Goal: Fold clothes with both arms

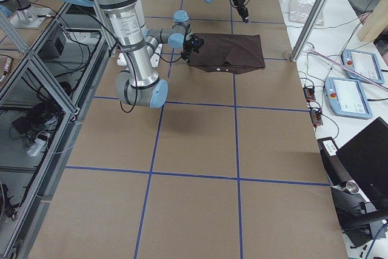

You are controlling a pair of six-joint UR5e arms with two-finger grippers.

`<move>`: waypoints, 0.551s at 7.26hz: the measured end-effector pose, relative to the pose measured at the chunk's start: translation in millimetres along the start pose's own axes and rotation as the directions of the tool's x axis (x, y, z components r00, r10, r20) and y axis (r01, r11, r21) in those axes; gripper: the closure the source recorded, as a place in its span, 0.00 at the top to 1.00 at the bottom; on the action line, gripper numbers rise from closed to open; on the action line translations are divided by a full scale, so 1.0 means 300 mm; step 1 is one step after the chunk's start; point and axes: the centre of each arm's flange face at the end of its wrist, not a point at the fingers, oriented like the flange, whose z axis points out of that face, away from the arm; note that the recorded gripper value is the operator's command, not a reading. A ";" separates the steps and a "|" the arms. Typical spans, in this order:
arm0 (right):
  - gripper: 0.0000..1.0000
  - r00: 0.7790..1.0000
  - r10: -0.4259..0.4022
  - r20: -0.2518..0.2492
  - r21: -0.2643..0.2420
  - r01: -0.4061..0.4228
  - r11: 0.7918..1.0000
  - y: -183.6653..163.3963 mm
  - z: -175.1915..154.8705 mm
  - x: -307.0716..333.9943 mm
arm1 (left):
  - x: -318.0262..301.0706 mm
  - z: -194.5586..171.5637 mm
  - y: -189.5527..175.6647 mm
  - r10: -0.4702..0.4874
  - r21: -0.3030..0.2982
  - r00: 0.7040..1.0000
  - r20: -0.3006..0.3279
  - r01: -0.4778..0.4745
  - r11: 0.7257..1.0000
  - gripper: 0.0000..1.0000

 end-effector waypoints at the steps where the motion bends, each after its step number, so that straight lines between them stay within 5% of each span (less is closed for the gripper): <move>1: 0.83 1.000 -0.002 -0.009 -0.001 0.002 1.000 0.007 0.010 0.010 | 0.001 0.000 0.001 -0.001 0.000 1.000 -0.001 0.001 1.000 0.49; 2: 0.71 1.000 -0.004 -0.015 -0.001 0.004 1.000 0.010 0.015 0.016 | 0.000 0.000 0.001 -0.002 0.000 1.000 0.000 0.002 1.000 0.49; 4: 0.65 1.000 -0.006 -0.024 -0.001 0.006 1.000 0.014 0.024 0.026 | -0.013 0.003 0.001 -0.004 -0.001 1.000 0.005 0.004 1.000 0.49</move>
